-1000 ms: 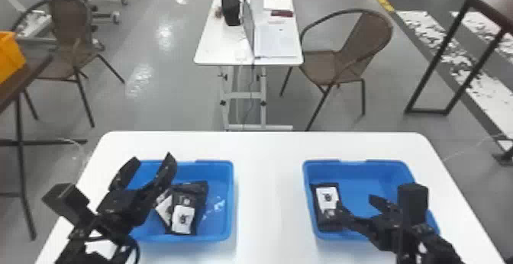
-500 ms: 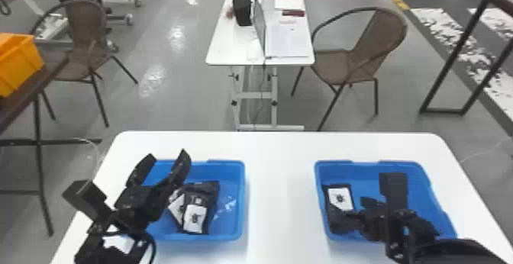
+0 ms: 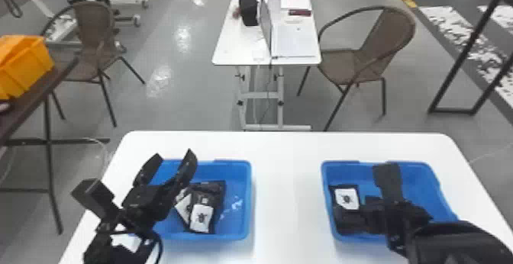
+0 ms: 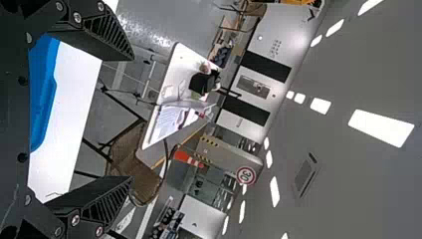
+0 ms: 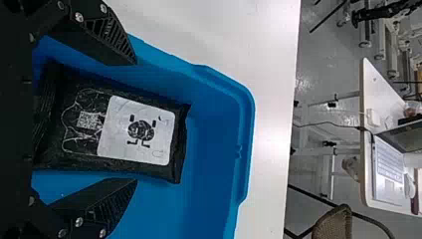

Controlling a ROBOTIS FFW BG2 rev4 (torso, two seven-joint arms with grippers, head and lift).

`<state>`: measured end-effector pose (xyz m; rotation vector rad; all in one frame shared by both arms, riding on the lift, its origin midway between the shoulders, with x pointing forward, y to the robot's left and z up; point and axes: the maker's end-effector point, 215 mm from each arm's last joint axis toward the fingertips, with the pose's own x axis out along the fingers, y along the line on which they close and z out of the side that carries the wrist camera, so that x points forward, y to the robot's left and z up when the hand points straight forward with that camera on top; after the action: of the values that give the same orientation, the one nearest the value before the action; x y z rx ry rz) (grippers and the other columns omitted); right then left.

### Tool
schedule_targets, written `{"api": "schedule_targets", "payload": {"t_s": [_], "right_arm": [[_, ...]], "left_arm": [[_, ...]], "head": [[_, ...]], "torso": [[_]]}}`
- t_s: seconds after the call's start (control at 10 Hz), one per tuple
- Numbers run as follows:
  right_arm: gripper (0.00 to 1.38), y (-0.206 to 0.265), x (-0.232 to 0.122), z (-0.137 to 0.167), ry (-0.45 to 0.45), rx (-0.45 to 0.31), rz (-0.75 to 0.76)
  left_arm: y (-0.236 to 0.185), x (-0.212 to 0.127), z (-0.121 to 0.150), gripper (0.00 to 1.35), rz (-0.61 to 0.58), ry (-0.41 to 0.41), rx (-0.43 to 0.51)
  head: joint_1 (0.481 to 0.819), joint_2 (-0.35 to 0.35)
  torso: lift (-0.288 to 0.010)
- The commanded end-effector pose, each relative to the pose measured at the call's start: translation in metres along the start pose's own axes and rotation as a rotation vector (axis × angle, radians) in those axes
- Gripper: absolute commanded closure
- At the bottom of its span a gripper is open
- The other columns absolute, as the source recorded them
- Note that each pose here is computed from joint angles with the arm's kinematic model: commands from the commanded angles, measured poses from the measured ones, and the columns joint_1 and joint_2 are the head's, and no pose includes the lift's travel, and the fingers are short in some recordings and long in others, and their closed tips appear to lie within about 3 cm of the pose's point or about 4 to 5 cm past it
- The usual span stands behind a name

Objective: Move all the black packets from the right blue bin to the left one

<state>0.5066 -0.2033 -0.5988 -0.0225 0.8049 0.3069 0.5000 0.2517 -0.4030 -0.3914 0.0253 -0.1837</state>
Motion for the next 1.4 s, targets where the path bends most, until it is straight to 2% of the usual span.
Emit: {"api": "schedule_targets", "payload": {"t_s": [0.0, 0.2, 0.5, 0.6, 0.7, 0.8, 0.9, 1.3], "right_arm": [[0.18, -0.001, 0.001, -0.008, 0.03, 0.005, -0.007], [0.18, 0.002, 0.002, -0.017, 0.056, 0.008, -0.002], [0.2, -0.006, 0.004, -0.026, 0.083, -0.03, -0.023], [0.32, -0.007, 0.006, -0.03, 0.09, -0.029, -0.024], [0.55, -0.008, 0.007, -0.027, 0.07, -0.041, -0.022], [0.94, -0.006, 0.007, -0.023, 0.033, -0.043, -0.014], [1.11, -0.005, 0.004, -0.018, -0.008, -0.033, -0.029], [1.12, -0.003, -0.002, -0.016, -0.038, -0.01, -0.024]], "left_arm": [[0.002, -0.001, 0.001, 0.19, 0.005, -0.003, 0.001], [0.003, -0.001, 0.002, 0.19, 0.006, -0.005, 0.0], [0.003, -0.002, 0.003, 0.19, 0.008, -0.01, 0.011], [0.004, -0.002, 0.003, 0.19, 0.009, -0.009, 0.018], [0.006, -0.004, 0.002, 0.19, 0.013, -0.007, 0.018], [0.009, -0.006, 0.001, 0.19, 0.019, -0.007, 0.016], [0.013, -0.009, 0.001, 0.19, 0.028, -0.008, 0.014], [0.016, -0.01, 0.002, 0.19, 0.035, -0.013, 0.011]], "head": [[0.695, 0.053], [0.695, 0.054], [0.695, 0.056], [0.695, 0.054], [0.695, 0.052], [0.695, 0.051], [0.695, 0.053], [0.695, 0.069]], "torso": [[0.0], [0.0], [0.0], [0.0], [0.0], [0.0], [0.0], [0.0]]}}
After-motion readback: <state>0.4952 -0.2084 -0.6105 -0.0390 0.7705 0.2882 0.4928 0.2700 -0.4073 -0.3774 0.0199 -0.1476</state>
